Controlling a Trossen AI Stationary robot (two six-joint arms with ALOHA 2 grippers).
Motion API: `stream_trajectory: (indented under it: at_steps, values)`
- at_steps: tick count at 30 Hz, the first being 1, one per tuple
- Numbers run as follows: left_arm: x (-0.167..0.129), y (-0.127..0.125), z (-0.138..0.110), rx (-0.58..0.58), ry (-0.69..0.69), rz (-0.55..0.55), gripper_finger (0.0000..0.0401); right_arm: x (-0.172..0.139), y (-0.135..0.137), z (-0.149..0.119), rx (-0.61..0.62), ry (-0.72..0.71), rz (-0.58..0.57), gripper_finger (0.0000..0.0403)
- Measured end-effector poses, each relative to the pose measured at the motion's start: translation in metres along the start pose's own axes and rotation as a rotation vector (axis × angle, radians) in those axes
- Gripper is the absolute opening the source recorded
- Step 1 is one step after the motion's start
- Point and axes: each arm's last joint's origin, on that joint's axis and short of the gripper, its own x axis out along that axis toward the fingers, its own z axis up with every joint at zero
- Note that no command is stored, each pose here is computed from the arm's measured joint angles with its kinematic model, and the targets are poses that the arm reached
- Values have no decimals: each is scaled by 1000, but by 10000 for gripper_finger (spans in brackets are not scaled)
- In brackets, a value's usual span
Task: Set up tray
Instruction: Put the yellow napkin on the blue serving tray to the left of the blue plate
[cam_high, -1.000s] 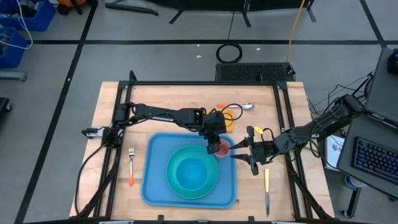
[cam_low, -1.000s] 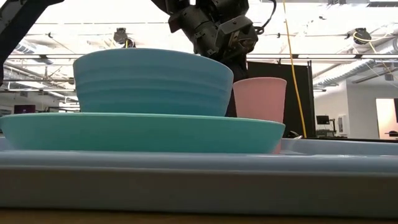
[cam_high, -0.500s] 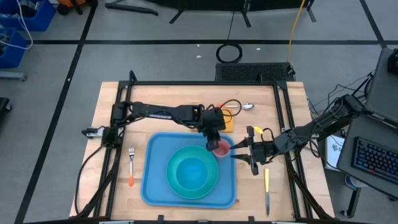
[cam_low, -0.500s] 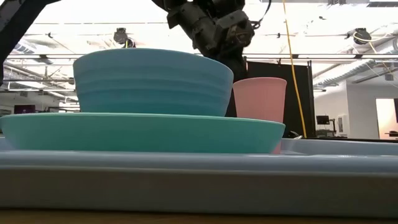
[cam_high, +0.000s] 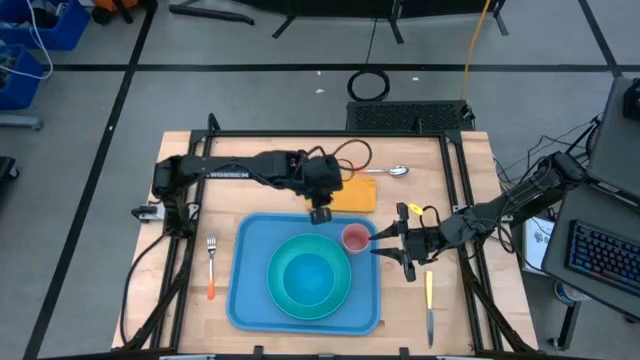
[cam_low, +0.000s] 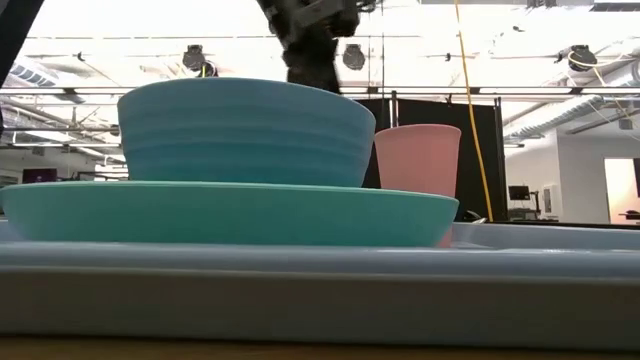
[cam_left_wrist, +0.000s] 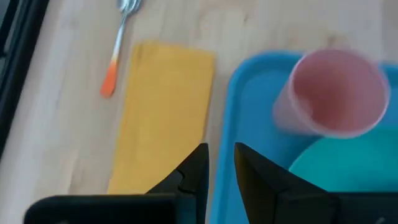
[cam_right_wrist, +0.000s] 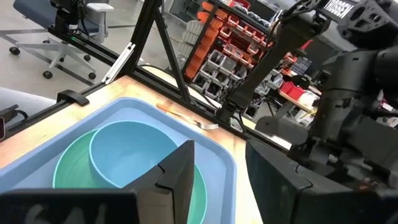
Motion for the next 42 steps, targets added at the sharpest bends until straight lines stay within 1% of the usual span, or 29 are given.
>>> stream_trajectory:
  at_steps: [4, 6, 8, 13, 15, 16, 20, 21, 24, 28, 31, 34, 38, 40, 42]
  values:
    - [-3, 19, -10, -26, 100, -1, 81, 0, 0, 0, 0, -1, -2, 134]
    - [-3, 31, -12, -47, 114, -20, 81, 0, -1, 0, 1, -5, -5, 134]
    - [-2, 43, -15, -47, 115, -65, 81, 0, -1, 0, 1, -4, -4, 134]
    - [-1, 72, -20, -53, 89, -221, 81, 0, 0, 0, -2, 1, -2, 134]
    - [-2, 86, -23, -79, 79, -246, 81, 0, 0, 0, -2, 1, -2, 134]
    - [-3, 93, -25, -91, 81, -242, 81, 0, 0, 0, -3, 2, -2, 134]
    - [-7, 122, -36, -142, 115, -211, 81, 0, 0, 0, -12, 2, -2, 134]
    - [-6, 129, -40, -152, 113, -218, 81, 0, 0, 0, -13, 2, -2, 134]
    - [-4, 146, -52, -191, 105, -289, 81, 0, -1, 0, -10, 6, -12, 134]
    - [2, 166, -73, -222, 108, -342, 81, 0, -2, -1, 6, 18, -40, 134]
    - [6, 179, -85, -240, 87, -367, 81, 1, -3, -1, 10, 22, -58, 134]
    - [12, 190, -93, -281, 70, -344, 81, 2, -8, -1, 20, 10, -87, 134]
    - [27, 198, -104, -355, 112, -348, 81, 4, -14, -4, 42, 32, -114, 134]
    - [36, 199, -107, -367, 128, -371, 82, 5, -16, -8, 61, 57, -116, 134]
    - [48, 199, -111, -385, 144, -415, 84, 5, -16, -11, 85, 85, -113, 134]
